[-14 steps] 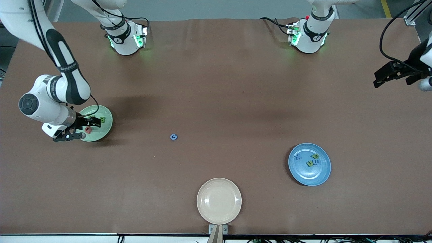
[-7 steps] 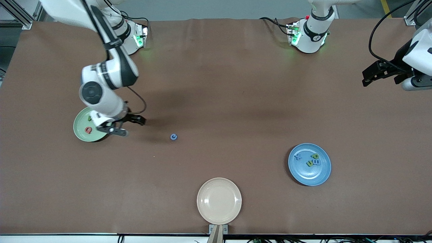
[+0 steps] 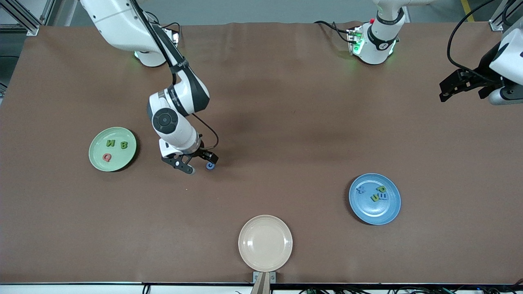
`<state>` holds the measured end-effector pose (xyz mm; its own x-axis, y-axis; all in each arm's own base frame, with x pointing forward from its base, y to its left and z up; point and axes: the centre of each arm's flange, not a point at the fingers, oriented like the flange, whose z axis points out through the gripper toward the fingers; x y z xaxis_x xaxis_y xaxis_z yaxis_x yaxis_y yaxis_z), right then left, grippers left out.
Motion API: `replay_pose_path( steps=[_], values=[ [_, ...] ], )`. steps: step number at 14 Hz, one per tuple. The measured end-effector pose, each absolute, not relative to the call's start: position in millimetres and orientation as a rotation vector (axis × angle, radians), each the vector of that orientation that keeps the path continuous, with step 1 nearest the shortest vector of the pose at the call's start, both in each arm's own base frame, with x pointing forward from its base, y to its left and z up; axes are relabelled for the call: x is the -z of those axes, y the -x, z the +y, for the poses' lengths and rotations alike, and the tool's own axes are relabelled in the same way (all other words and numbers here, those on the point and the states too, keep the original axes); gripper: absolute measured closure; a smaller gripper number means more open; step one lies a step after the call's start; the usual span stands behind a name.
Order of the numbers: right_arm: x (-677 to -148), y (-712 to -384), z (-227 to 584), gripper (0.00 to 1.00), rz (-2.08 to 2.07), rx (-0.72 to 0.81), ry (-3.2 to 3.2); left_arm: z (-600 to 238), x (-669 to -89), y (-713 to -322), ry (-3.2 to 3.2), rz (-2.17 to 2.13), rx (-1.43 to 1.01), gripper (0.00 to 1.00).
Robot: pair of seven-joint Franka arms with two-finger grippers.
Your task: Sort upper and lower case letters into plates
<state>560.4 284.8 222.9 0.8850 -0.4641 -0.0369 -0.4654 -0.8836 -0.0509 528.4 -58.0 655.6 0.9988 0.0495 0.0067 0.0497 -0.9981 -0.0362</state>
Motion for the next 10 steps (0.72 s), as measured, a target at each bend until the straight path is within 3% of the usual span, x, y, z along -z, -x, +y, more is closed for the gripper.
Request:
replay_pose_path(
  steps=[7,9,10],
  values=[
    [-170.4,-567.1,295.9,0.04,0.753,-0.031,2.994,-59.5,-655.9,-524.4,3.116,-0.076,0.009,0.00],
    [-172.3,-566.5,300.3,0.20,0.747,-0.028,2.994,-59.5,-654.7,-524.5,3.116,-0.076,0.007,0.00],
    [-173.1,-567.0,301.0,0.21,0.746,-0.026,2.993,-59.5,-654.5,-524.5,3.116,-0.076,0.006,0.00]
  ],
)
